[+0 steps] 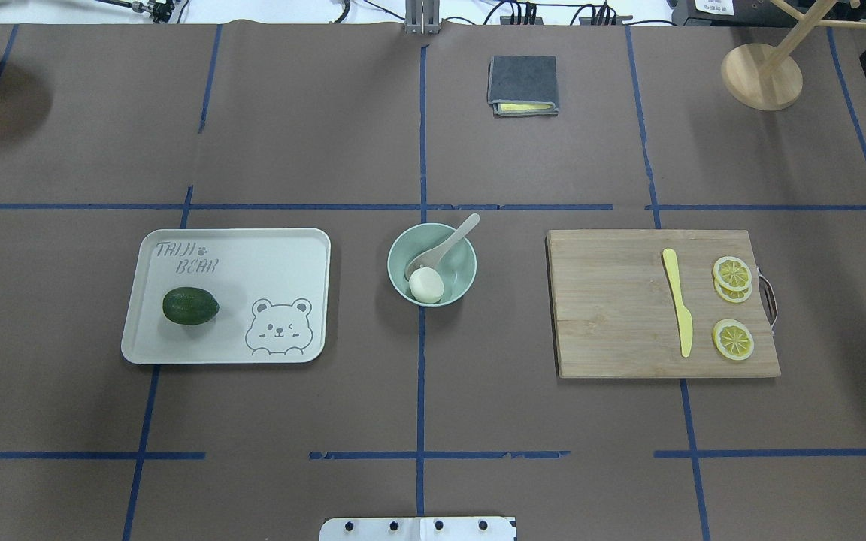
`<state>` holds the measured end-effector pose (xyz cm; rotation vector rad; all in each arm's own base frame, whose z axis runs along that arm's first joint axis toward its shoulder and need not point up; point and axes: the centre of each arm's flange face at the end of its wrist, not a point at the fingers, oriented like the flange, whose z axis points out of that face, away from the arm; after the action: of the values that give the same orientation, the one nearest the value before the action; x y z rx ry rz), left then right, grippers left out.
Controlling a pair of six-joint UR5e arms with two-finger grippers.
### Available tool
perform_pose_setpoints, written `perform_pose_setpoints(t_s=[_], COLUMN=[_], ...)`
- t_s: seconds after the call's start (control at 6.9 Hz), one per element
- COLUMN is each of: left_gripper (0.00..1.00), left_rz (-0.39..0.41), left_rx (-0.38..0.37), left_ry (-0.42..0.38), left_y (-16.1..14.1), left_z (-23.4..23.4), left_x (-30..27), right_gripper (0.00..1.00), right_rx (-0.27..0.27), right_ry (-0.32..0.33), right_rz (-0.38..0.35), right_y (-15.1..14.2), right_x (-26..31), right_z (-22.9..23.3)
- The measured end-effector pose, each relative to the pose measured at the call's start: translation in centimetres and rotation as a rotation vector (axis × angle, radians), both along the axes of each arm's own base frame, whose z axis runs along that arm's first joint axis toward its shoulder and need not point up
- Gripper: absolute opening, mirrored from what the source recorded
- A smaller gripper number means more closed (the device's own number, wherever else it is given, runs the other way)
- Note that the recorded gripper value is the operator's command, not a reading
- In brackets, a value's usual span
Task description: Put spoon and bun in bowl
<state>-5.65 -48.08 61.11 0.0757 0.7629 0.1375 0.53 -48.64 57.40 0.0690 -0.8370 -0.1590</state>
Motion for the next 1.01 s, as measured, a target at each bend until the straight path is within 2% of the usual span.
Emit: perform_pose_setpoints(t_s=[1.01], left_gripper=[1.0], left_rz=[-0.001], left_rx=[-0.003], left_ry=[0.0], left_y=[-0.02], left_z=[0.05], left_x=[0.0], right_gripper=[1.0], right_rx=[0.003], right_ry=[-0.008], right_rz=[0.0], right_y=[0.17], right_x=[0.02], right_z=[-0.26])
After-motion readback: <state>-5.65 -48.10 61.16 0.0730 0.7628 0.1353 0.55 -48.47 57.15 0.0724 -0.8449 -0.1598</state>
